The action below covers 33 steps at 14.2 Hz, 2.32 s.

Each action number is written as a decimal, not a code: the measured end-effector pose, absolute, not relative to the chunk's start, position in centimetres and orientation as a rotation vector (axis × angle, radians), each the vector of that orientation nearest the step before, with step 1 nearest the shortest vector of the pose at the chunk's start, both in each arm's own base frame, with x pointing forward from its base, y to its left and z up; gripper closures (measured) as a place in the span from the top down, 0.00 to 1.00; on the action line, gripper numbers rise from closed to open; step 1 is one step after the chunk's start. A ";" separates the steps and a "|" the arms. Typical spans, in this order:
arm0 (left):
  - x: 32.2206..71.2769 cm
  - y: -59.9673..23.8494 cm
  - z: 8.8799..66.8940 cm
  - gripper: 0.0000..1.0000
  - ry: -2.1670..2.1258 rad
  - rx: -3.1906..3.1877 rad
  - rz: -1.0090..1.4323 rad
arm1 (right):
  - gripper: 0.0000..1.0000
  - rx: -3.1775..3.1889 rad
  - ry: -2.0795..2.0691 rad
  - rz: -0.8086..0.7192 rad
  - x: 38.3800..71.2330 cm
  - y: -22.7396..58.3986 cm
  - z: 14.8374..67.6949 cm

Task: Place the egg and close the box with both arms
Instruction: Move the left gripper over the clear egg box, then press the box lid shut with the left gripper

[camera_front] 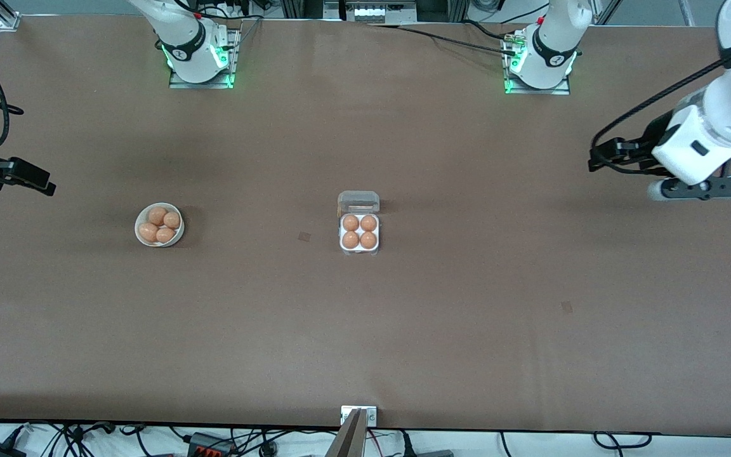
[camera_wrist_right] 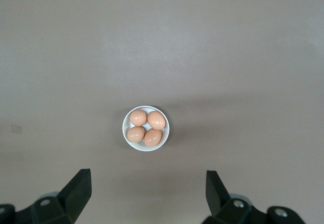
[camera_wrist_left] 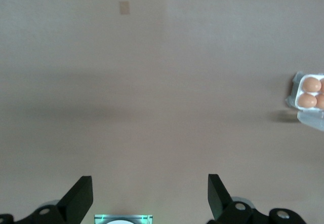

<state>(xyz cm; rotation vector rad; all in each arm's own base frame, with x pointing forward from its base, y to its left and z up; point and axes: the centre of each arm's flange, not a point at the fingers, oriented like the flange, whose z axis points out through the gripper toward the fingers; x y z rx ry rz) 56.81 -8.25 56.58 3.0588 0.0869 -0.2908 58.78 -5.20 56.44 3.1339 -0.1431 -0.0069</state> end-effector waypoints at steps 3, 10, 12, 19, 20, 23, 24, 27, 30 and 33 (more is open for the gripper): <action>56.7 -9.8 55.6 1.00 0.053 3.030 -0.353 | 1.00 3.136 -0.141 0.002 57.8 -5.2 57.0; 55.2 -19.3 53.3 0.87 0.113 2.914 -0.501 | 1.00 3.137 -0.103 0.017 57.6 -5.0 57.4; 53.7 -24.4 52.3 0.76 0.151 2.934 -0.549 | 1.00 3.136 -0.099 0.020 57.6 -4.9 57.5; 50.3 -38.9 46.5 0.28 0.009 2.946 -0.659 | 1.00 3.131 -0.091 0.057 57.8 -4.8 57.7; 50.2 -40.2 45.1 0.18 -0.001 2.942 -0.658 | 1.00 3.130 -0.089 0.065 57.9 -4.8 57.8; 50.7 -43.0 40.9 0.02 -0.005 2.929 -0.613 | 1.00 3.132 -0.062 0.068 57.9 -3.9 57.8; 50.7 -44.2 39.5 0.01 -0.011 2.926 -0.588 | 1.00 3.133 -0.050 0.069 58.0 -3.4 57.8; 51.1 -47.0 34.5 0.01 -0.002 2.914 -0.503 | 1.00 3.133 -0.035 0.069 58.0 -2.9 57.8; 50.7 -48.7 29.9 0.01 -0.003 2.920 -0.494 | 1.00 3.133 -0.035 0.068 58.0 -2.9 57.8; 49.3 -50.4 27.6 0.01 -0.042 2.934 -0.511 | 1.00 3.134 -0.035 0.040 57.8 -2.9 57.7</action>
